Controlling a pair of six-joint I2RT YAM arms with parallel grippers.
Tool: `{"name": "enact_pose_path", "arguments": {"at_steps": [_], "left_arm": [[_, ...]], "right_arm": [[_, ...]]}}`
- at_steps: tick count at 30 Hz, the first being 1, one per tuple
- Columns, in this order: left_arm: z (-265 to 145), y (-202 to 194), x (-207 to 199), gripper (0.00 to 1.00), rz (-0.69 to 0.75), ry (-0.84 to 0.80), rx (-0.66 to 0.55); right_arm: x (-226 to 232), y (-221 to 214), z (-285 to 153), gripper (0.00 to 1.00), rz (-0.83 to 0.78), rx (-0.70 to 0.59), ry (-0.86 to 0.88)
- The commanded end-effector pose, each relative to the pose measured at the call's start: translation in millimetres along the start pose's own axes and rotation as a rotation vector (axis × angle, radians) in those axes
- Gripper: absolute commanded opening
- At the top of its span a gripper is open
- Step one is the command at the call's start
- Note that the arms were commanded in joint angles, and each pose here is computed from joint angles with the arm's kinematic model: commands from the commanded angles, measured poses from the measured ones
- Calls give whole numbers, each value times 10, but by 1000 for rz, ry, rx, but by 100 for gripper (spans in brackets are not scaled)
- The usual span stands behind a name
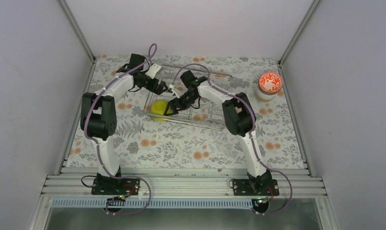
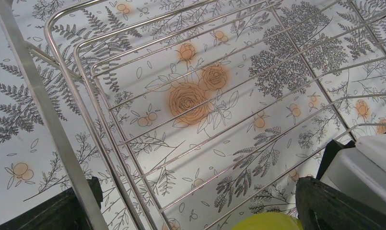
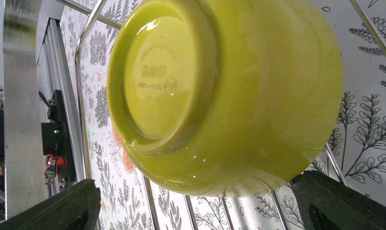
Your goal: Unload the bowls from the dish rack
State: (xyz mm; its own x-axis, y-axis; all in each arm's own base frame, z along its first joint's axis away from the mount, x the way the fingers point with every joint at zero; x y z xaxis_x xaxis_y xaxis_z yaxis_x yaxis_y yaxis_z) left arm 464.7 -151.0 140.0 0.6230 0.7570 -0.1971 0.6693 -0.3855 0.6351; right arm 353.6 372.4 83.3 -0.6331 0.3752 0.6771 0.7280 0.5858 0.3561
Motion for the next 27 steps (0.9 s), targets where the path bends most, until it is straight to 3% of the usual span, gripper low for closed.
{"name": "enact_pose_path", "arguments": {"at_steps": [1, 18, 27], "left_arm": [[-95, 98, -155, 100, 10, -64, -44], [-75, 82, -161, 100, 7, -69, -40], [-65, 77, -152, 100, 7, -64, -38]], "right_arm": [[70, 36, 35, 100, -20, -20, -18], [435, 374, -205, 100, -72, -96, 71], [548, 326, -166, 100, -60, -74, 141]]}}
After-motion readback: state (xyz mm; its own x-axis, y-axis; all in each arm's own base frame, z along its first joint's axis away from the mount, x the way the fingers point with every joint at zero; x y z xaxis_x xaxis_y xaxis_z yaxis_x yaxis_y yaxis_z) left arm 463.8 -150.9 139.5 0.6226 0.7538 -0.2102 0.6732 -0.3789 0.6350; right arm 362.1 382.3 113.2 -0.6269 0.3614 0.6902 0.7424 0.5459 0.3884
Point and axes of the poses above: each gripper's point midway between its finger pads, its own z axis out along the fingers, its own x axis along the line the jaws close on, y = z × x, the point moved 3 cm from there along -z, back along the fingers, and after that the axes turned 1 degree about z, right-handed, at the moved point
